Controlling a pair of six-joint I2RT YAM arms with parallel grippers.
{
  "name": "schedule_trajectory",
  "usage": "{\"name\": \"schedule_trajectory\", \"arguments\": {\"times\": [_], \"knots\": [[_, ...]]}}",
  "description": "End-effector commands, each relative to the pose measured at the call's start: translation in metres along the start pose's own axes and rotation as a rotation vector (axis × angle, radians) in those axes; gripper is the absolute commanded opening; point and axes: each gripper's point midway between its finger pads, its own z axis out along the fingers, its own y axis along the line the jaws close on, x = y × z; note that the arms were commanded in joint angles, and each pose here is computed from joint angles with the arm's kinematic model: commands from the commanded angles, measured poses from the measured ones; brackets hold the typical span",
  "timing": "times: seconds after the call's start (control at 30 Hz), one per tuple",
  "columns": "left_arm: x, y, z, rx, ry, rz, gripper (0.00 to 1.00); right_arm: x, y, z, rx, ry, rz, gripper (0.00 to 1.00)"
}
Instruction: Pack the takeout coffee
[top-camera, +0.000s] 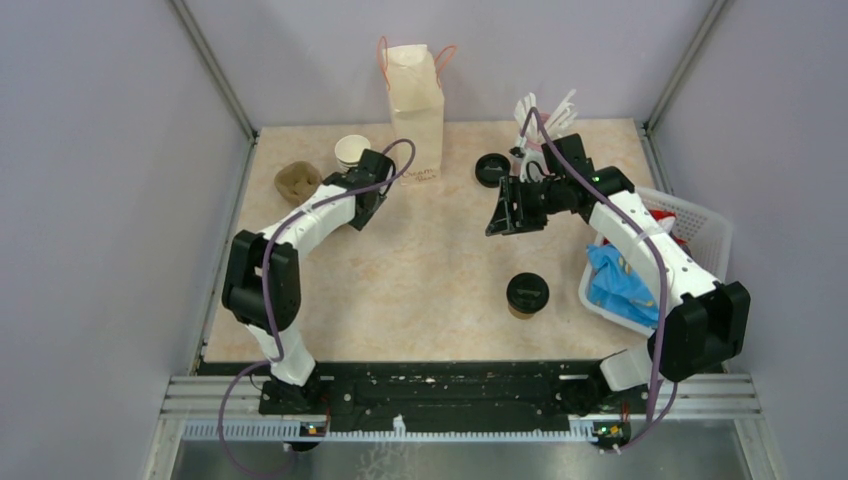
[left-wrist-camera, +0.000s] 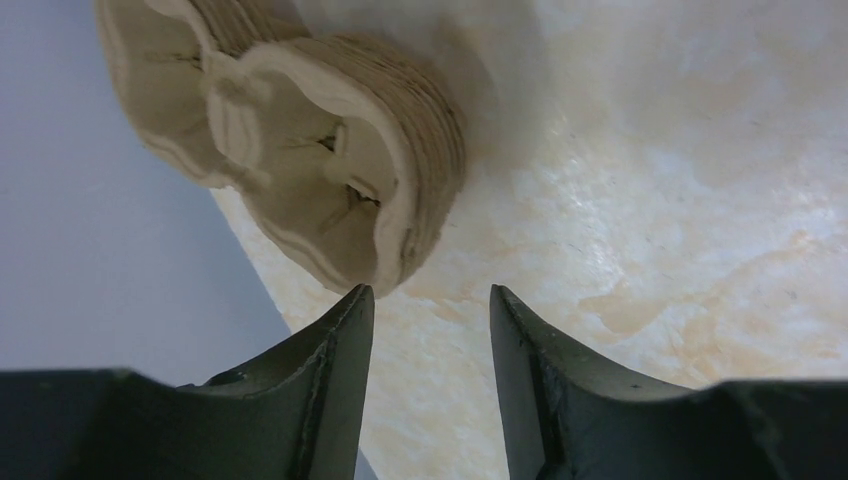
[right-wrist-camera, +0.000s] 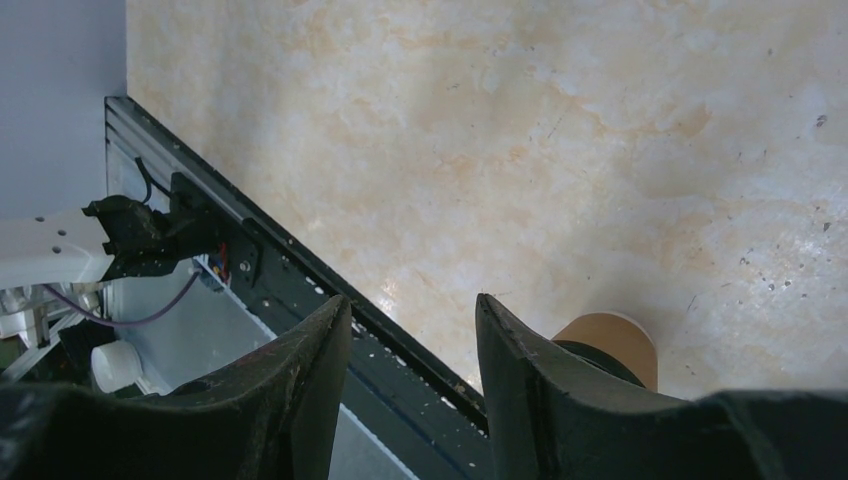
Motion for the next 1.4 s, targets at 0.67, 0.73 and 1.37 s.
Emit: {"name": "schedule_trajectory", "arguments": {"times": [0.67, 0.73, 1.37], "knots": [[-0.036, 0.031, 0.023, -0.176, -0.037, 0.053, 0.36, -0.016, 0.012, -0.019, -0.010, -0.077, -0.067, 0.49], [-0.036, 0.030, 0.023, -0.172, -0.039, 0.055, 0.36, -0.015, 0.012, -0.019, -0.011, -0.075, -0.066, 0.49], [-0.032, 0.029, 0.032, -0.193, -0.008, 0.066, 0.37, -0.015, 0.012, -0.018, -0.016, -0.073, -0.068, 0.49]]}}
